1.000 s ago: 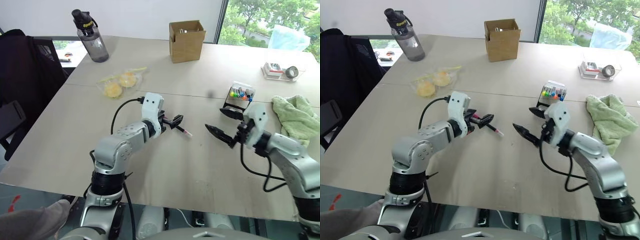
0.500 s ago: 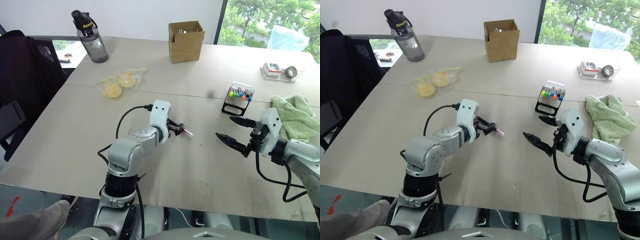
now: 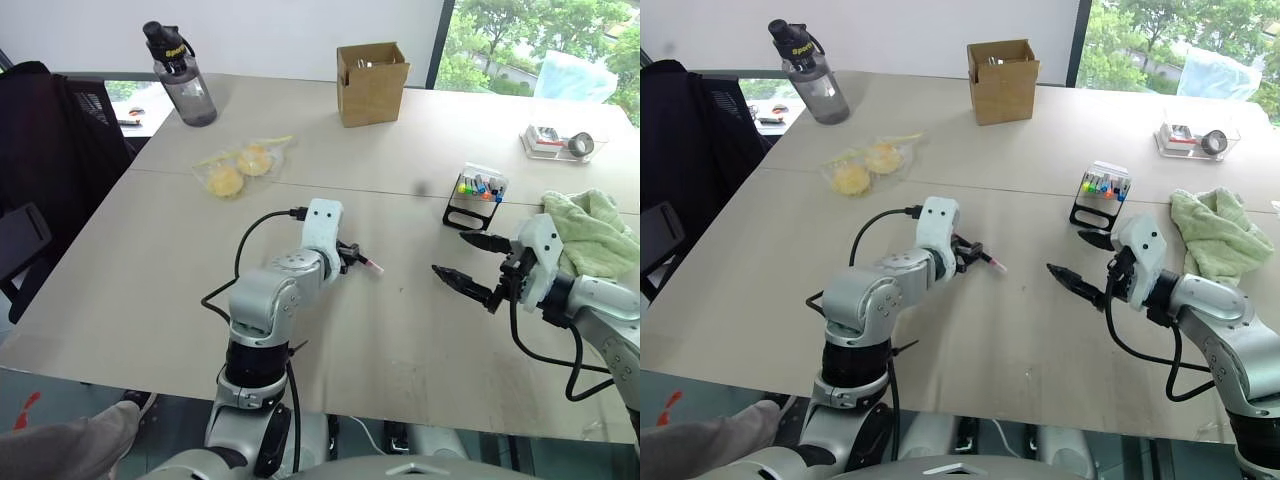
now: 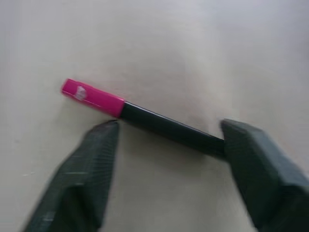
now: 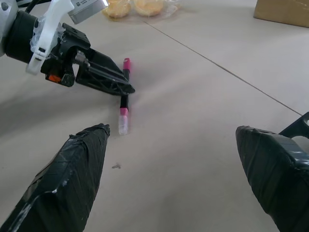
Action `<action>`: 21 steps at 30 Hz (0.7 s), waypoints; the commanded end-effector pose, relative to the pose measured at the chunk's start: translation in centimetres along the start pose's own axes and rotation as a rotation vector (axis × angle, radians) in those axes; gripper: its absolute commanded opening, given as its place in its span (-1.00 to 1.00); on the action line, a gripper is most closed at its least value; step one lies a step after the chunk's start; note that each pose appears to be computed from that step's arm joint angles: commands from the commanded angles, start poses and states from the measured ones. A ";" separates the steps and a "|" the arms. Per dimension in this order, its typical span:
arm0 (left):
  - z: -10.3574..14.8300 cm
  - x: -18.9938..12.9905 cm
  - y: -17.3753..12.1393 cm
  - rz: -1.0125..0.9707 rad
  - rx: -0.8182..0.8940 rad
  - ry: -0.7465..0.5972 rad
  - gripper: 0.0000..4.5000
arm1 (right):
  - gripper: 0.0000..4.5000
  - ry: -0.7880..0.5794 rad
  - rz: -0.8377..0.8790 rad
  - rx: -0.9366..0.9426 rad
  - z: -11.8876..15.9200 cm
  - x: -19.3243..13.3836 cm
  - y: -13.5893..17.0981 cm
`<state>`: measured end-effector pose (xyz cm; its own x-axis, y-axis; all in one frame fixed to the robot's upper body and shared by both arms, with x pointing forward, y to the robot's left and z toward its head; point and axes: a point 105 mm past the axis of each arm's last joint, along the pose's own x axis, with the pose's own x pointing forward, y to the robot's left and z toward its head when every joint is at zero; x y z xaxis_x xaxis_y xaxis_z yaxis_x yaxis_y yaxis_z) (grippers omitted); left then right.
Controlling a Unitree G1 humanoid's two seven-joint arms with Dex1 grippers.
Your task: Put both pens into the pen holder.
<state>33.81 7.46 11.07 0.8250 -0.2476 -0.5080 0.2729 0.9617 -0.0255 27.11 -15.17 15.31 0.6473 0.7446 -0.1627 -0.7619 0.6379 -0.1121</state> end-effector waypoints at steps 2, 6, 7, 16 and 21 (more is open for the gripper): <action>-1.7 0.5 0.5 0.037 0.043 0.085 -0.60 | 1.00 -0.034 0.008 -0.038 1.0 0.1 0.1; -1.7 0.6 0.6 0.043 0.061 0.083 -0.98 | 1.00 -0.033 0.007 -0.043 0.9 0.1 0.1; -1.7 0.6 0.7 0.043 0.062 0.084 -0.98 | 1.00 -0.033 0.007 -0.044 0.9 0.2 0.1; -1.0 0.0 -0.1 -0.057 -0.018 0.029 -0.73 | 1.00 -0.032 0.002 -0.050 0.9 0.3 -0.1; 2.1 -2.1 -0.8 -0.259 0.010 -0.180 0.11 | 1.00 -0.034 0.000 -0.050 0.9 0.4 0.0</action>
<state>32.96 7.29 11.32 0.7818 -0.4372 -0.4446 0.4046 0.8982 -0.1718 27.45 -14.97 15.30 0.6516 0.7413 -0.1609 -0.7586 0.6380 -0.1323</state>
